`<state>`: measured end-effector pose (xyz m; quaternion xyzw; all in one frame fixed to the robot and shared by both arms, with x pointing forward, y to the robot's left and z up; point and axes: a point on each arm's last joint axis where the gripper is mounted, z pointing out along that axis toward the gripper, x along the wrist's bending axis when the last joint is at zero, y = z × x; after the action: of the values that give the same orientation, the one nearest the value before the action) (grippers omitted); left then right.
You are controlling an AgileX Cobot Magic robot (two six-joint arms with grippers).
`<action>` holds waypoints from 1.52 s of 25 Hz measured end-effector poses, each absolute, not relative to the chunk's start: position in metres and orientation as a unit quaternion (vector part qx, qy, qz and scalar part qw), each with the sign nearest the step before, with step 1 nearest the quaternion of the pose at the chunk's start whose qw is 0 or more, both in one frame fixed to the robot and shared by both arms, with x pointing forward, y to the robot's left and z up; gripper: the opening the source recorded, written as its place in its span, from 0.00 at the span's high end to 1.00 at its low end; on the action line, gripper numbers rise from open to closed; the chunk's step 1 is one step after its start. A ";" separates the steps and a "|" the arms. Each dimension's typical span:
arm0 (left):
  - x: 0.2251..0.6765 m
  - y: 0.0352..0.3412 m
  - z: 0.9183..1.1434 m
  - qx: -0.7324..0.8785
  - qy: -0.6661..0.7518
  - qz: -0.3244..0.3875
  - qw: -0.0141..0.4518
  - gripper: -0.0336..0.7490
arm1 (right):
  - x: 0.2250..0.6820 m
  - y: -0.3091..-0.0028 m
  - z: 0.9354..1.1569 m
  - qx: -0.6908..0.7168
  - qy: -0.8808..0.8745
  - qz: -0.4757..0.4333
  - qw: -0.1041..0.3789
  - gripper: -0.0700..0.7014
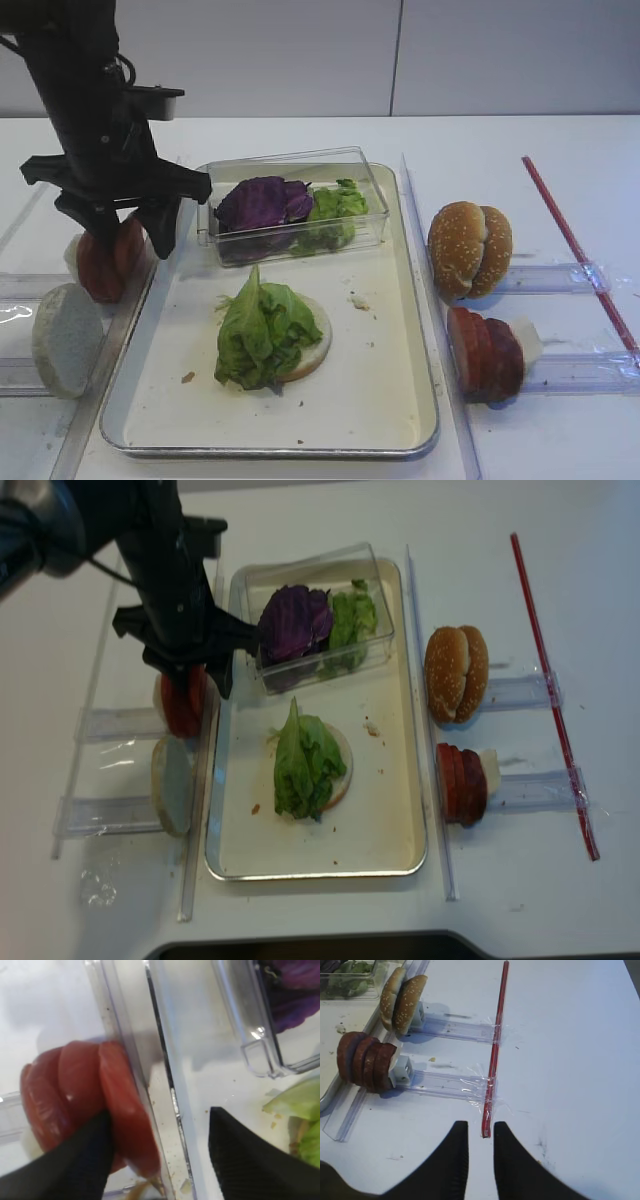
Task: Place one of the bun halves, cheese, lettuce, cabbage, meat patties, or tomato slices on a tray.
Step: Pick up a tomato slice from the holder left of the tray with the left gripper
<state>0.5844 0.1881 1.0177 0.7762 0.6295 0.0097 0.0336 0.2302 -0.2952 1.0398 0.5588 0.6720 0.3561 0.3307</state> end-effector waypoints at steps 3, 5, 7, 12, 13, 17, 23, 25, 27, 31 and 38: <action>0.587 0.187 1.016 0.776 0.629 0.014 0.040 0.48 | 0.230 -0.295 1.040 0.559 0.672 0.356 0.331 0.70; 0.587 0.187 1.016 0.776 0.629 0.016 0.043 0.53 | 0.230 -0.295 1.040 0.559 0.672 0.356 0.331 0.70; 0.588 0.187 1.016 0.776 0.629 0.017 0.043 0.57 | 0.230 -0.295 1.040 0.559 0.672 0.356 0.331 0.70; 0.589 0.190 1.016 0.771 0.635 0.030 0.036 0.73 | 0.230 -0.295 1.040 0.559 0.672 0.356 0.331 0.70; 0.589 0.191 1.016 0.770 0.637 0.035 0.033 0.76 | 0.230 -0.295 1.040 0.559 0.672 0.356 0.331 0.70; 0.589 0.193 1.016 0.767 0.640 0.040 0.024 0.83 | 0.230 -0.295 1.040 0.559 0.672 0.356 0.331 0.70; 0.588 0.194 1.016 0.768 0.639 0.043 0.016 0.83 | 0.230 -0.295 1.040 0.559 0.672 0.356 0.331 0.70; 0.588 0.194 1.017 0.768 0.639 0.043 0.016 0.83 | 0.230 -0.295 1.040 0.559 0.672 0.356 0.331 0.70; 0.590 0.193 1.019 0.768 0.638 0.046 0.016 0.83 | 0.230 -0.295 1.040 0.559 0.672 0.356 0.331 0.70; 0.596 0.193 1.032 0.768 0.636 0.065 0.030 0.83 | 0.230 -0.295 1.040 0.559 0.672 0.356 0.331 0.70; 0.593 0.193 1.045 0.766 0.638 0.068 0.047 0.84 | 0.230 -0.295 1.040 0.559 0.672 0.356 0.331 0.70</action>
<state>0.5928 0.1928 1.0452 0.7659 0.6376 0.0677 0.0474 0.2302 -0.2952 1.0398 0.5588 0.6720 0.3561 0.3307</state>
